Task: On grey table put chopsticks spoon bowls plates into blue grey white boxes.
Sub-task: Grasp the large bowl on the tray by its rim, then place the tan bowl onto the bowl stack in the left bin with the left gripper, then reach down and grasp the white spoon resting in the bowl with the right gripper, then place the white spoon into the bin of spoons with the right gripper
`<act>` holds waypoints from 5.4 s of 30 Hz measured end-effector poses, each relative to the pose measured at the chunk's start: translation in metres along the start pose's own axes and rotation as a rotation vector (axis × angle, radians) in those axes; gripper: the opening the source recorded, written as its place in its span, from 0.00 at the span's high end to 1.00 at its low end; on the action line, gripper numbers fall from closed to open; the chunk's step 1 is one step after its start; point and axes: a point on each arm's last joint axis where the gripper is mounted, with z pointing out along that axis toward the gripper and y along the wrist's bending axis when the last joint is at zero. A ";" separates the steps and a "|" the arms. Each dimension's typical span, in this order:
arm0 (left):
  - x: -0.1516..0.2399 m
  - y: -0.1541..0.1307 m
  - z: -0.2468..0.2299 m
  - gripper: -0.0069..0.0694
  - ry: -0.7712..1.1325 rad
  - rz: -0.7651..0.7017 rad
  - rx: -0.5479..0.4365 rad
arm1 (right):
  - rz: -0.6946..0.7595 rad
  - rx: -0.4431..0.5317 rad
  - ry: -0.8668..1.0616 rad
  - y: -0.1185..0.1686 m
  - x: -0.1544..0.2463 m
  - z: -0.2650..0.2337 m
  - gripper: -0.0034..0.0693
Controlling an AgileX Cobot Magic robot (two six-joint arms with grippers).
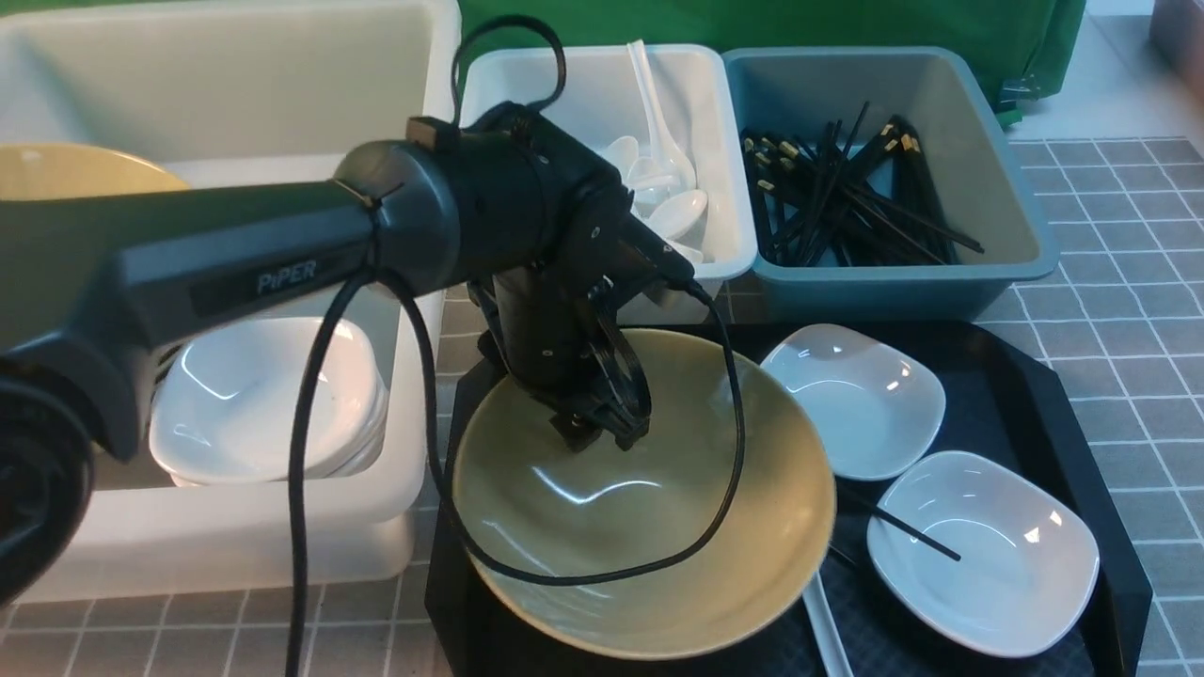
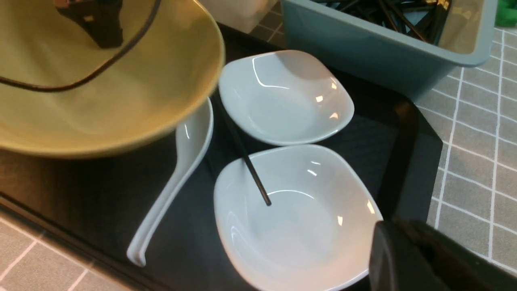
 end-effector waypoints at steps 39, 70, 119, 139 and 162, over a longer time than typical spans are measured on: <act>0.154 0.189 -0.222 0.90 -0.857 -0.723 0.147 | 0.000 0.000 0.000 0.000 0.000 0.000 0.89; 0.304 0.238 -0.134 0.72 -0.668 -1.293 -0.368 | 0.000 0.001 -0.001 0.000 0.000 0.000 0.87; 0.314 -0.018 -0.148 0.92 -0.806 -0.365 -0.298 | 0.124 -0.362 0.544 0.055 -0.042 0.153 0.49; 0.330 -0.029 -0.132 0.92 -1.065 -0.386 -0.433 | 0.044 -0.362 0.696 0.075 -0.016 0.224 0.82; 0.329 -0.029 -0.132 0.92 -1.075 -0.387 -0.438 | -0.159 -0.312 -0.060 0.080 -0.234 0.328 0.65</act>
